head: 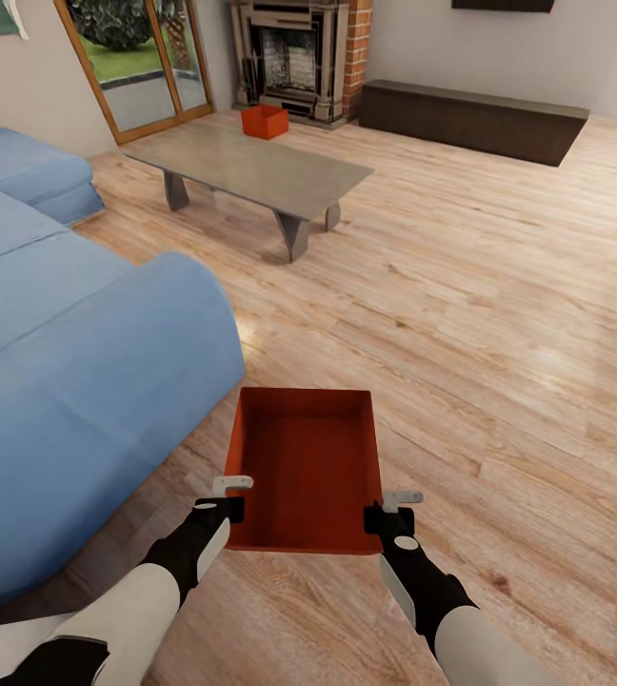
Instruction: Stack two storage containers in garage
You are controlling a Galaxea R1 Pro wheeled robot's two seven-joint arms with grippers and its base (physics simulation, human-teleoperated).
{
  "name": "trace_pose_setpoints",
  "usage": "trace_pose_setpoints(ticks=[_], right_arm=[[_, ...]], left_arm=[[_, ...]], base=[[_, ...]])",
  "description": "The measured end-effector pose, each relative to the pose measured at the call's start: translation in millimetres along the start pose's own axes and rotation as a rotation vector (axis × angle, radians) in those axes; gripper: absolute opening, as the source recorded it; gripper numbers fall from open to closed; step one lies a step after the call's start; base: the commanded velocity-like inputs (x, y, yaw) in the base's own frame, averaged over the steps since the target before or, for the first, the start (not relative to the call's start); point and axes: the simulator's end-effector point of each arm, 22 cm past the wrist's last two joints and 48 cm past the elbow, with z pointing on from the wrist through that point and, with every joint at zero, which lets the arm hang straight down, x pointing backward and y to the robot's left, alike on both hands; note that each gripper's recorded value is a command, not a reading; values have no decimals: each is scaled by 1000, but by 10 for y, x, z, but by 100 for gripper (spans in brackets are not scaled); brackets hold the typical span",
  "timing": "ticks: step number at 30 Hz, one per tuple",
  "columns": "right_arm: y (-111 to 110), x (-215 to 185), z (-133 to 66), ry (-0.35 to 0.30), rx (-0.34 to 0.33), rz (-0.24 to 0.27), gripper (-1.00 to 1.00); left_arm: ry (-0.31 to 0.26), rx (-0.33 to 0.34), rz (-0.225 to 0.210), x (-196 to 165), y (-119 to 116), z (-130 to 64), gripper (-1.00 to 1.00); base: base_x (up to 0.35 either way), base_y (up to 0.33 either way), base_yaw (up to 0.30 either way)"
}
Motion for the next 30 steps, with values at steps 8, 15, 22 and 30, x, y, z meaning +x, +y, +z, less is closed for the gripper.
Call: trace_pose_setpoints(ticks=[8,15,22,30], right_arm=[[0,-82,-113,2,0,-1,-100],[-7,-148,-209,2,0,0,-100],[-13,-215,-303,2,0,-1,-100],[-20,-292,-410,5,1,-2,-100]], left_arm=[[2,1,-2,-49,19,-124,-100],[2,1,-1,-94,29,-232,-100],[2,1,-1,-137,41,-338,-100],[4,1,-4,-175,52,-457,-100]], base=[[0,0,0],[0,0,0],[0,0,0],[0,0,0]])
